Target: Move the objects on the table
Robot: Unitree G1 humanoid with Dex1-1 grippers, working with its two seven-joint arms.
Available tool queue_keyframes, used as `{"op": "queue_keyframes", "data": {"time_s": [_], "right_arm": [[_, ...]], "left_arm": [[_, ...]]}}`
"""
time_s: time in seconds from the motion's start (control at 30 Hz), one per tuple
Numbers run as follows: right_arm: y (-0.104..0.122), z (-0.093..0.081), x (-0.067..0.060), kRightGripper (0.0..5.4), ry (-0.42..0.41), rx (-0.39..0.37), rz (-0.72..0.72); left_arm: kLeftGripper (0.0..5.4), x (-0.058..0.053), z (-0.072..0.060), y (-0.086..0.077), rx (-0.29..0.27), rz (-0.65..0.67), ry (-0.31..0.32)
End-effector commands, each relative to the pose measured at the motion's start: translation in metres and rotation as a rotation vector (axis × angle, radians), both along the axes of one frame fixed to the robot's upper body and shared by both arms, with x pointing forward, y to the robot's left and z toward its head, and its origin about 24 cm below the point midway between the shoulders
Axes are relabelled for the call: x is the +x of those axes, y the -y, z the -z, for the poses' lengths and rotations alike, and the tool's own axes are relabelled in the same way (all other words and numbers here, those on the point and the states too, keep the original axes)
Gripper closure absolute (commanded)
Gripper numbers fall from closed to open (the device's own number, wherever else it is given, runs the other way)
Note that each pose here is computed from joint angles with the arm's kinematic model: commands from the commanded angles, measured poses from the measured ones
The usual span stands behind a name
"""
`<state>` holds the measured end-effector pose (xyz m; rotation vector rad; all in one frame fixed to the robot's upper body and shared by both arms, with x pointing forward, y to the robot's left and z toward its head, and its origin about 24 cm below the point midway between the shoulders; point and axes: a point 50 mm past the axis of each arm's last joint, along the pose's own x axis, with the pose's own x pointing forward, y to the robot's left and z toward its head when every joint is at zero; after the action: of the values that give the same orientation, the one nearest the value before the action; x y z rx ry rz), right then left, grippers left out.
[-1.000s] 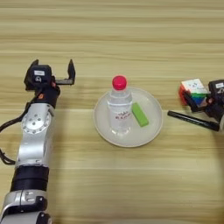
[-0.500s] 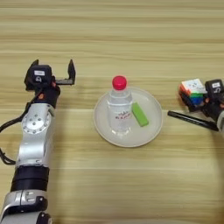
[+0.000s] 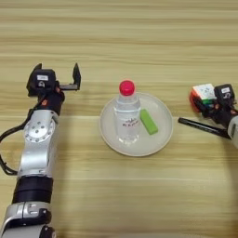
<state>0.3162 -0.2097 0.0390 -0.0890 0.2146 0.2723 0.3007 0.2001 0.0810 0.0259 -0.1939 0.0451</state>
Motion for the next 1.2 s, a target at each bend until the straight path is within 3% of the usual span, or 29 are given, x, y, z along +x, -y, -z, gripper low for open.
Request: {"op": "queue_keyframes", "data": {"time_s": [0.03, 0.77, 1.2], "right_arm": [[-0.005, -0.002, 0.004, 2.05, 0.004, -0.007, -0.020], [-0.008, -0.004, 0.003, 2.05, 0.027, -0.013, -0.044], [-0.012, -0.036, -0.002, 2.06, 0.141, -0.022, -0.121]], "left_arm": [[0.00, 0.001, -0.003, 0.000, 0.005, -0.001, 0.017], [0.00, 0.001, -0.002, 0.001, 0.003, 0.000, 0.013], [0.00, 0.002, -0.002, 0.004, 0.002, 0.013, 0.011]]}}
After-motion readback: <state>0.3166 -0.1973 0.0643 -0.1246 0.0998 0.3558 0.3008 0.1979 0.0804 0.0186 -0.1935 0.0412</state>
